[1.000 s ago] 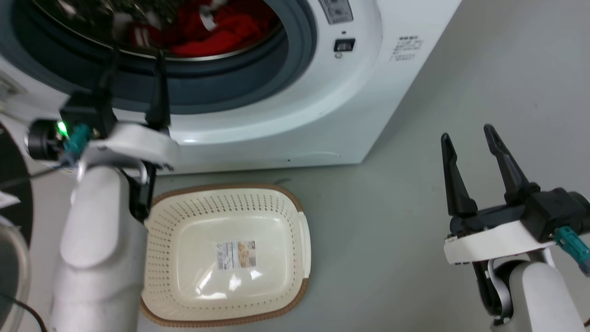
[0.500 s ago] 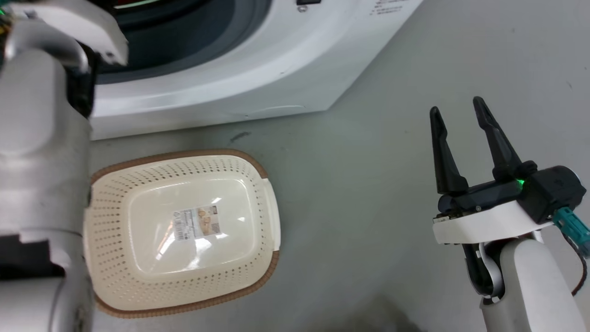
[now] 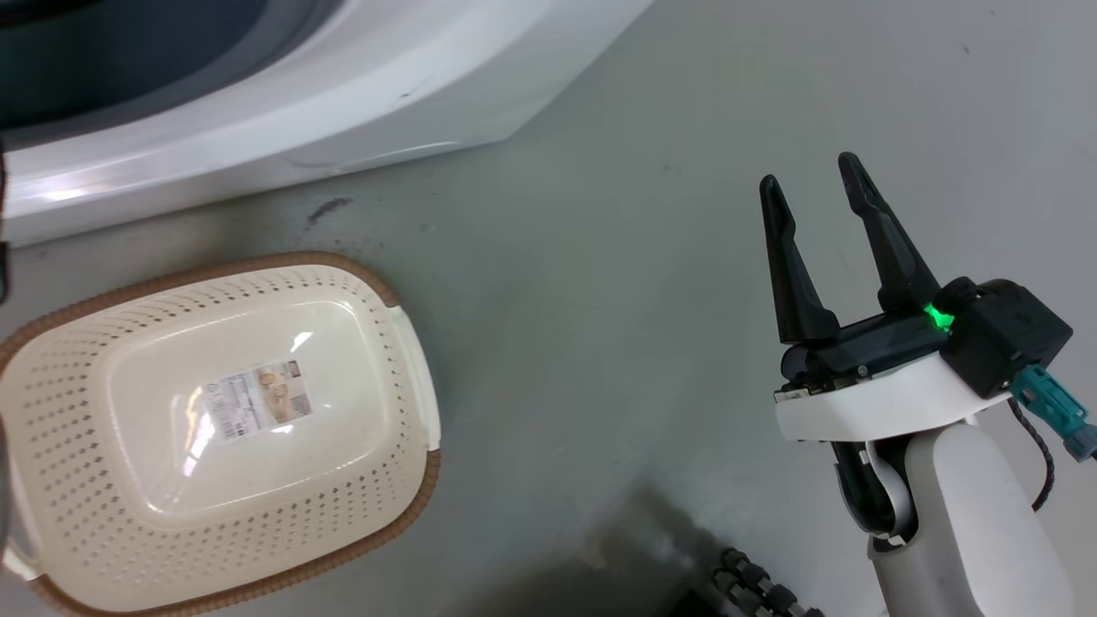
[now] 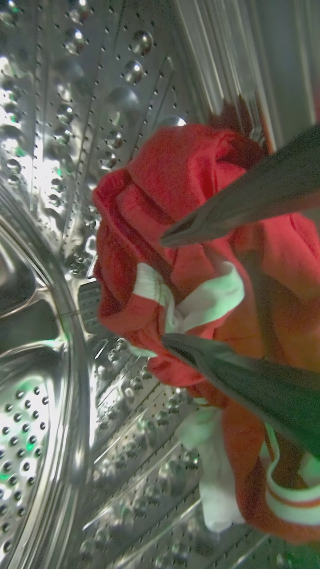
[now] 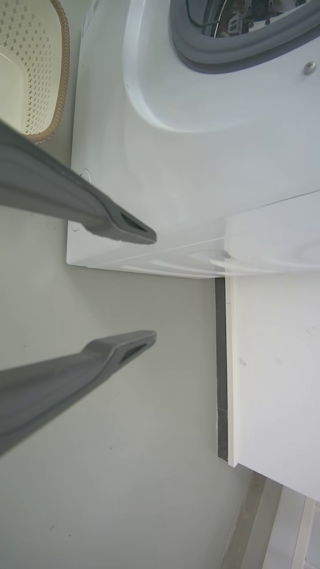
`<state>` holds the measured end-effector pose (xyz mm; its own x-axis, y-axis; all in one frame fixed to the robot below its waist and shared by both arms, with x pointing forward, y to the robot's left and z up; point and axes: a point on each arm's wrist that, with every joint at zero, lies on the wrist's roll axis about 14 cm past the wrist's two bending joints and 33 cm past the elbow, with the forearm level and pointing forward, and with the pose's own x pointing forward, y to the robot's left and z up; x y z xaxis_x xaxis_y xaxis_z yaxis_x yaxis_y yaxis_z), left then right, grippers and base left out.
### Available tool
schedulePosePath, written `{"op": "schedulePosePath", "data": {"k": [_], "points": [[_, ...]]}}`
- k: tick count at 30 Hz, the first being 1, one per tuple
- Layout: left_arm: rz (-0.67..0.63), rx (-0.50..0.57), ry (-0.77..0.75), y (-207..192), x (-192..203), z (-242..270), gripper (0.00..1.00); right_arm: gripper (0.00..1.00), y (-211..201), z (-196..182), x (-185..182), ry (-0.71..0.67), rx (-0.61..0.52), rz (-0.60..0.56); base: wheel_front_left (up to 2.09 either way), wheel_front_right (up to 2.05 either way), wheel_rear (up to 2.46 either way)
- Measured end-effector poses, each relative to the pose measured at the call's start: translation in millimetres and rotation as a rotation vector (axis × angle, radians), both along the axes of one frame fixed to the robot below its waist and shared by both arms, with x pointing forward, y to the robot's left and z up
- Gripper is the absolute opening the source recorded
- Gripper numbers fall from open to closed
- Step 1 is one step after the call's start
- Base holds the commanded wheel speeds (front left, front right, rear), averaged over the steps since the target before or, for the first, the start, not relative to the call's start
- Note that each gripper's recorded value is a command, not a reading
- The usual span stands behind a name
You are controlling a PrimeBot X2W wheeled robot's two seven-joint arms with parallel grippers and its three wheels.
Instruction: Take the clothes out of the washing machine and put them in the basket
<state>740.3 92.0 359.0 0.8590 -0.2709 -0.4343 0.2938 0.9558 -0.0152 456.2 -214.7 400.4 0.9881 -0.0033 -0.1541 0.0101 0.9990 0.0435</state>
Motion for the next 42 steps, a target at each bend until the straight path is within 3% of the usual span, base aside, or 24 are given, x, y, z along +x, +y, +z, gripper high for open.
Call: {"op": "schedulePosePath", "data": {"k": [13, 14, 15, 16, 23, 31, 36, 42], "points": [[-0.031, 0.030, 0.388, -7, -4, -54, 1.00, 1.00, -8, -18, -8, 0.057, 0.006, -0.027, 0.00, 0.00, 0.00], [-0.037, 0.039, 0.417, -8, -7, -57, 0.46, 1.00, -7, -18, -9, 0.058, 0.009, -0.027, 0.00, 0.00, 0.00], [-0.038, 0.036, 0.436, -8, -8, -59, 0.35, 1.00, -7, -18, -9, 0.058, 0.010, -0.026, 0.00, 0.00, 0.00], [-0.038, 0.030, 0.453, -8, -10, -60, 0.00, 1.00, -7, -18, -9, 0.059, 0.012, -0.026, 0.00, 0.00, 0.00], [-0.008, 0.019, 0.431, -1, -5, -51, 0.00, 1.00, -5, -16, -9, 0.055, 0.023, -0.024, 0.00, 0.00, 0.00], [0.001, 0.008, 0.103, -2, 10, -1, 0.00, 1.00, -4, -3, -7, 0.022, 0.027, -0.020, 0.00, 0.00, 0.00], [-0.019, -0.008, -0.098, -7, -3, 32, 0.00, 1.00, 1, 14, -7, -0.020, 0.021, -0.003, 0.00, 0.00, 0.00], [0.011, -0.099, -0.192, -7, -36, 57, 0.00, 1.00, 8, 34, -16, -0.060, 0.020, 0.012, 0.00, 0.00, 0.00]]}}
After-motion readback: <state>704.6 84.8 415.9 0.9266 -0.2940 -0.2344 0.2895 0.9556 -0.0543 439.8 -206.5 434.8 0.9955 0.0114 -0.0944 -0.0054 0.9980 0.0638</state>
